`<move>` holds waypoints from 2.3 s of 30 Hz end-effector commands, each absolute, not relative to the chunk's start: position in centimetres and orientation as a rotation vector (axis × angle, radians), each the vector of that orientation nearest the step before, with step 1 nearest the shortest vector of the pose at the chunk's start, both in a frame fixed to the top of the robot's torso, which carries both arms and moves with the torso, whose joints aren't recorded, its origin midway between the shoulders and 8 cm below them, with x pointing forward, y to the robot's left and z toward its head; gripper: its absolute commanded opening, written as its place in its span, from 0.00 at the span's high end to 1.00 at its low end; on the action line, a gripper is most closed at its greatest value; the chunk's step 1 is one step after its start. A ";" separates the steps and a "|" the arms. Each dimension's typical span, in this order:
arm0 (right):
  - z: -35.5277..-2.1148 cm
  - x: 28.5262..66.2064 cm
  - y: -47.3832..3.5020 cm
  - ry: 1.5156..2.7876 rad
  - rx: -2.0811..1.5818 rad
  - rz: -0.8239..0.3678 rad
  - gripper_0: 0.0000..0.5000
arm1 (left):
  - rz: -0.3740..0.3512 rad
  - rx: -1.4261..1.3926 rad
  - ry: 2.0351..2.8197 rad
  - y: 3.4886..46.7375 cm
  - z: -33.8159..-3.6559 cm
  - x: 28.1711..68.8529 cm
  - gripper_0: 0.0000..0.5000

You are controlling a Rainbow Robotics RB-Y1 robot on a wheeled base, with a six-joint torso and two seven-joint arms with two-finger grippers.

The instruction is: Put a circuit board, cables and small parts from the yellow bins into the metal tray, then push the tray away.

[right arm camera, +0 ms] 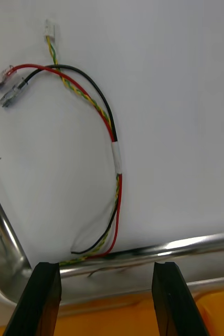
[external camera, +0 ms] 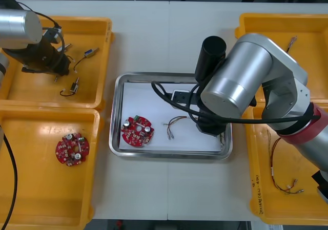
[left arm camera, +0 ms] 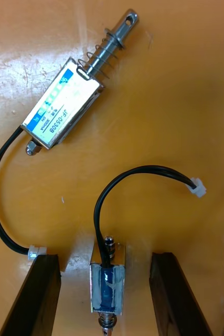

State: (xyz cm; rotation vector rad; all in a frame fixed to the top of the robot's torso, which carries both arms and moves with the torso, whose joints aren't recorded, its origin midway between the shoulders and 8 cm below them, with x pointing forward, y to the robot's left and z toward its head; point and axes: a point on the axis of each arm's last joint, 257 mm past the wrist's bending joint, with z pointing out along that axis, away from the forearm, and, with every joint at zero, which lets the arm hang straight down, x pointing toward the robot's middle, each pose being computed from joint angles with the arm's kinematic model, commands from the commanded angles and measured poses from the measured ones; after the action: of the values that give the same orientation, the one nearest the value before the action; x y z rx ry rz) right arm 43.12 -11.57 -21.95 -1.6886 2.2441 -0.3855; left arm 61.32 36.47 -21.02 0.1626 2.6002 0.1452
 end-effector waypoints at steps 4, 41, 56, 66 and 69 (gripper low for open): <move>-14.8 45.1 -9.5 2.178 -1.565 -0.297 0.00 | 0.179 0.306 2.593 35.9 -21.8 61.2 1.00; 2.3 55.3 -33.5 2.428 -0.451 -0.287 0.00 | 0.087 0.242 2.610 28.7 -10.8 55.2 1.00; 1.3 55.6 -39.7 2.563 -0.085 -0.202 0.00 | -0.012 0.177 2.599 18.4 -12.1 52.3 1.00; 1.6 57.5 -40.6 2.581 0.152 -0.092 0.00 | -0.056 0.130 2.626 13.0 -15.2 51.1 0.99; 1.7 58.5 -40.4 2.556 0.248 -0.052 0.00 | -0.064 0.125 2.633 11.9 -15.9 50.7 0.99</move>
State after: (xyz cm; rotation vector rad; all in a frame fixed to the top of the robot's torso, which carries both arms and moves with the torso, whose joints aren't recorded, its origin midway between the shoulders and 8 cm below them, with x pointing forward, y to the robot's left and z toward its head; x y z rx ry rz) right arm 57.21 -39.86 -3.15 0.1223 2.6678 -0.0978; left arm 51.40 14.70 -15.66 0.1721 2.6466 0.0015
